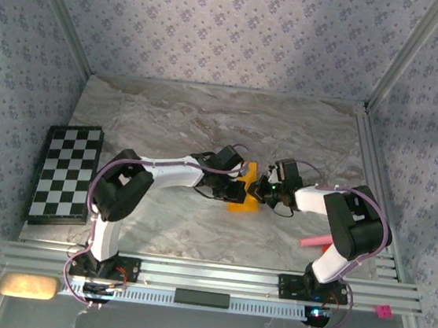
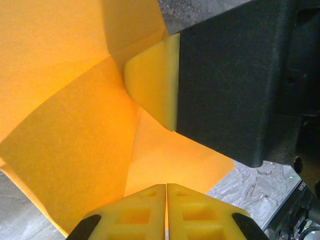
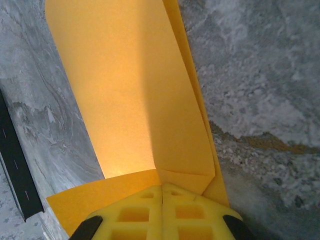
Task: Fold a paper plane with a square sheet of paper (pick it up from the middle)
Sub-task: Fold the triangle a second time at the center of the table.
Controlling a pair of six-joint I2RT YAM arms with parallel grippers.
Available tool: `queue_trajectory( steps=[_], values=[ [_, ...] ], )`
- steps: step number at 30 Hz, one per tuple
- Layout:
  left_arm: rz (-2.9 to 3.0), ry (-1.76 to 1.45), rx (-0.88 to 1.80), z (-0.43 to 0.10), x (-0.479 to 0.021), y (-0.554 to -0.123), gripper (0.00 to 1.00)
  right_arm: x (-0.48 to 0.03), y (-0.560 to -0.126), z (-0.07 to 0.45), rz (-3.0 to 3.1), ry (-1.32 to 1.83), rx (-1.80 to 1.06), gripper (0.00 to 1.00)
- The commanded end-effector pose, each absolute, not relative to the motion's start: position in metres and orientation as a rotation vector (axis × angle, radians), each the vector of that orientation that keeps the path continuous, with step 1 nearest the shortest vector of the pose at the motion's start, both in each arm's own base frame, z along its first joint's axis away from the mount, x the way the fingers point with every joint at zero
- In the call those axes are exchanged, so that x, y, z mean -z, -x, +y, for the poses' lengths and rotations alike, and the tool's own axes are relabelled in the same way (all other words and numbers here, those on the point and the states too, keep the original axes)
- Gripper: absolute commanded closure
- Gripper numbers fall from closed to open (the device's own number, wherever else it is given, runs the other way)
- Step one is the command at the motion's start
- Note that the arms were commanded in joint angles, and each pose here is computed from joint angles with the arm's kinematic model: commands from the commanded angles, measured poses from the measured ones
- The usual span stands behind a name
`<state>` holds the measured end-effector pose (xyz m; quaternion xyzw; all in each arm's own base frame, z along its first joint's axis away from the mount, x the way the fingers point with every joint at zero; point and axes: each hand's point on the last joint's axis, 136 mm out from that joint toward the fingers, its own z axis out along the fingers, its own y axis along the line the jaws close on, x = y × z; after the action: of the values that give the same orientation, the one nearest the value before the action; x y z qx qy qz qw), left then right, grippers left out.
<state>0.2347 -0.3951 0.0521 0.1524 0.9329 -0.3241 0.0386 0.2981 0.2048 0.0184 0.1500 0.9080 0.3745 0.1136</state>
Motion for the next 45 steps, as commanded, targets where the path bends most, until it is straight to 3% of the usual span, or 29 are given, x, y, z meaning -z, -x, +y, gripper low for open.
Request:
queue_trajectory(
  steps=[1, 27, 45],
  values=[
    [2.856, -0.517, 1.016, -0.404, -0.057, -0.233, 0.89, 0.02, -0.272, 0.181, 2.808, -0.553, -0.921, 0.96],
    [2.965, -0.489, 0.786, -0.372, -0.01, -0.225, 0.89, 0.023, -0.269, 0.178, 2.817, -0.562, -0.917, 0.96],
    [2.985, -0.482, 0.813, -0.355, -0.007, -0.204, 0.89, 0.03, -0.264, 0.173, 2.85, -0.568, -0.862, 0.97]
  ],
)
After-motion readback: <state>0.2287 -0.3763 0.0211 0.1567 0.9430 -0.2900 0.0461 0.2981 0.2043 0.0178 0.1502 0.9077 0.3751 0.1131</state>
